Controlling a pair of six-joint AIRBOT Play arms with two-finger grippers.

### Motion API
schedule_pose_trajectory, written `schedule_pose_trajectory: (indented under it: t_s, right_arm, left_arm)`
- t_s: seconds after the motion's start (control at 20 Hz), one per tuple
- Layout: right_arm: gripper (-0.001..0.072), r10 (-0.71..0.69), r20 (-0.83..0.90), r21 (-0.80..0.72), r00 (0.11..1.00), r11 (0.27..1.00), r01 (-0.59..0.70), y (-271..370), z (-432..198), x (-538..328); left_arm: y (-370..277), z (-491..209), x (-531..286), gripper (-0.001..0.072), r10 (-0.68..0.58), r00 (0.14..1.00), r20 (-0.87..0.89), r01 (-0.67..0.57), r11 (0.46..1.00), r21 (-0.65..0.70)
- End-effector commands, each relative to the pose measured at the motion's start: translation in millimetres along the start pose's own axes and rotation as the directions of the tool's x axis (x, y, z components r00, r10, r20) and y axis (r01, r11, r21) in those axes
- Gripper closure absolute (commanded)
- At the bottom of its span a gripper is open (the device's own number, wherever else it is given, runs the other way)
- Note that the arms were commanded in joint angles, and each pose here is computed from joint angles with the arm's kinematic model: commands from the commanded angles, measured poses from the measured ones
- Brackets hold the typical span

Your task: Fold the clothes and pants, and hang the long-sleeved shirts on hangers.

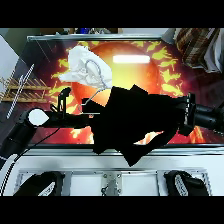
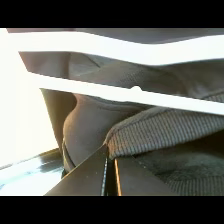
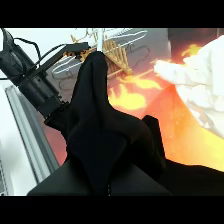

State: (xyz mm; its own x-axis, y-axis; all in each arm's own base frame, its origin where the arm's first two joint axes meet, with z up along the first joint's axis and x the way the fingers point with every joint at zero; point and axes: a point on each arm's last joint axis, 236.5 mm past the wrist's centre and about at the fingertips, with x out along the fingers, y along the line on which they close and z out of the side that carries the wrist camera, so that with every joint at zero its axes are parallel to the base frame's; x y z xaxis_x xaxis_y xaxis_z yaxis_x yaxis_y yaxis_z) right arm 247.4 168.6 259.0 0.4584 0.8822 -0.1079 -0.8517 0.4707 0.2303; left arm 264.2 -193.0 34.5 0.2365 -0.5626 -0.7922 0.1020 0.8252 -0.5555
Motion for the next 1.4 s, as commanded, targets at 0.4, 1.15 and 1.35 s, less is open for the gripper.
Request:
schedule_pose_trajectory:
  t_s: [0.4,1.15,1.35]
  right_arm:
    - [0.0701,0.022,0.206,0.060,0.978,0.998,-0.035,9.9,50.0,1.5]
    - [0.0701,0.036,0.145,0.094,0.989,0.994,-0.050,13.3,35.5,3.9]
    - [0.0701,0.060,0.134,0.092,0.989,0.993,-0.073,18.9,32.9,4.0]
  left_arm:
    - [6.8,15.1,-3.6,0.0688,0.010,0.998,0.057,-0.009,1.000,-0.015]
    - [61.9,50.1,-32.4,0.0688,0.127,0.979,0.162,-0.117,0.991,-0.070]
    - [70.4,57.6,-43.8,0.0688,0.141,0.974,0.179,-0.124,0.987,-0.100]
